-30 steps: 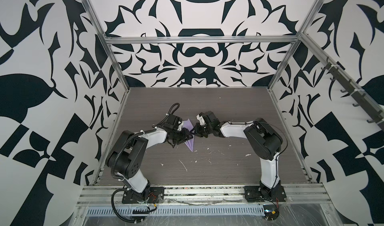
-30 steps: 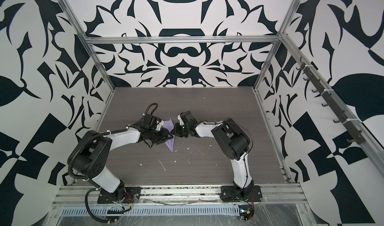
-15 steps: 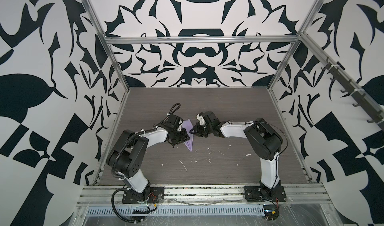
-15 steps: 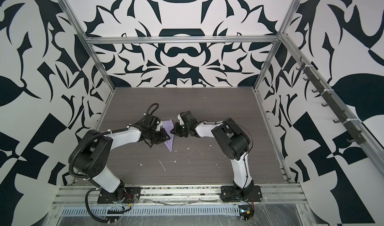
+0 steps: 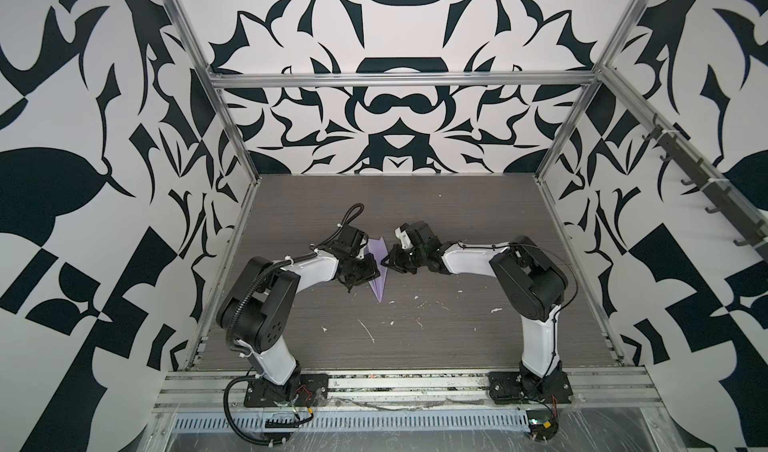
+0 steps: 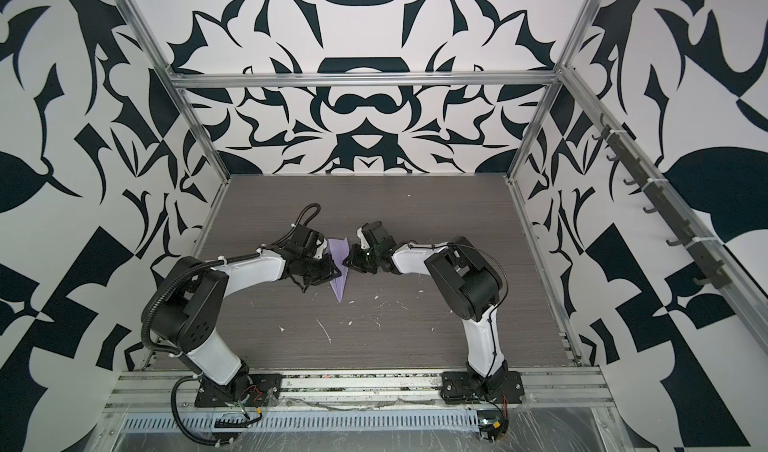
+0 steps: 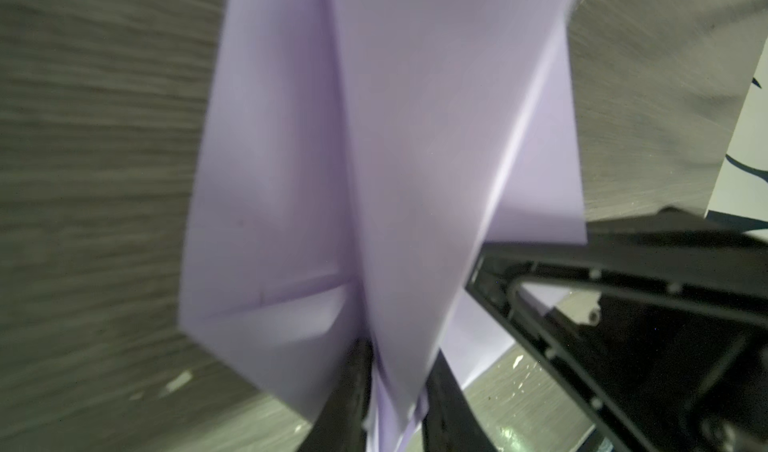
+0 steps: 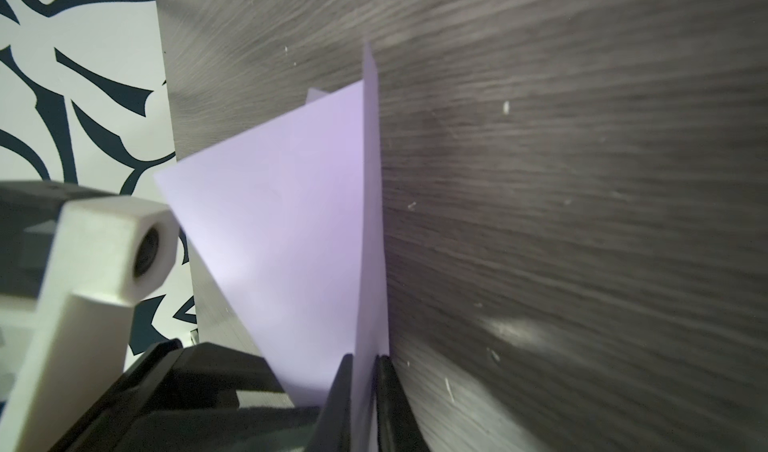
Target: Fold a paper plane with a square sheet of paper (pick it up from the middle)
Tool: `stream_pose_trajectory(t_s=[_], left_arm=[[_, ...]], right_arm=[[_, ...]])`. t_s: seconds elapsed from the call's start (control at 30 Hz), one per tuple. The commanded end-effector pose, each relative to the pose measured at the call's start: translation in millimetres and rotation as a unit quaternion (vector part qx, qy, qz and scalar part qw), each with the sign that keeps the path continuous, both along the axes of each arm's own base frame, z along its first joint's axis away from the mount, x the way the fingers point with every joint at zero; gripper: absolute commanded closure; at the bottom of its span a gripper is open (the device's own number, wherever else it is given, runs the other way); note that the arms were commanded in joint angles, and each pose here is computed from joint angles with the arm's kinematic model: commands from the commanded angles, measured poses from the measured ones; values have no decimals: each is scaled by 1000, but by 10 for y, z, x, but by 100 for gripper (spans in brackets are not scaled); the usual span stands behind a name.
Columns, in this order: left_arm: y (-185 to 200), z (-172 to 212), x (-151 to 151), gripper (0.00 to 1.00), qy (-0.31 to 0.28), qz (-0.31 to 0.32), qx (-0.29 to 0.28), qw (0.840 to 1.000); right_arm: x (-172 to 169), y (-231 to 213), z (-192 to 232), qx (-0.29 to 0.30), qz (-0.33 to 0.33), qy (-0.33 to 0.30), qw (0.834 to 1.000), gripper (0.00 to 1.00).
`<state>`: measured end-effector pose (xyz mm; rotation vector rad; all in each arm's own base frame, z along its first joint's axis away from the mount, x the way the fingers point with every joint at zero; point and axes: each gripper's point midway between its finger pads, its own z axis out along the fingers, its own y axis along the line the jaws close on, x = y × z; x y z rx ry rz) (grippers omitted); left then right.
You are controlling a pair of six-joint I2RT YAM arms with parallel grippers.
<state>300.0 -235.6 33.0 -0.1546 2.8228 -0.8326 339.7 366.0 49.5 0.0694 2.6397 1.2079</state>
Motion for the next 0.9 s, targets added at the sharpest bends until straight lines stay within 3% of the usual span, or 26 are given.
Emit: stream_pose_trajectory(t_s=[0.0,0.17,0.37,0.6,0.87], left_arm=[[60,-23,0,82,15,7,31,999],[205,56,26,94,11,-3,87,996],[538,184,37,95,5,-24,198,980],[616,81,42,88,26,-49,254,966],[565,-76,43,80,40,-51,260,963]], right_arm=[[77,-75,312,10,-13,-38,999,84],[141,-462,435,-30,-49,-68,996,80],[152,-988,555,-115,-99,-109,982,77],[119,-1150,527,-136,-116,-111,978,77],[105,-1160,521,-135,-119,-109,978,77]])
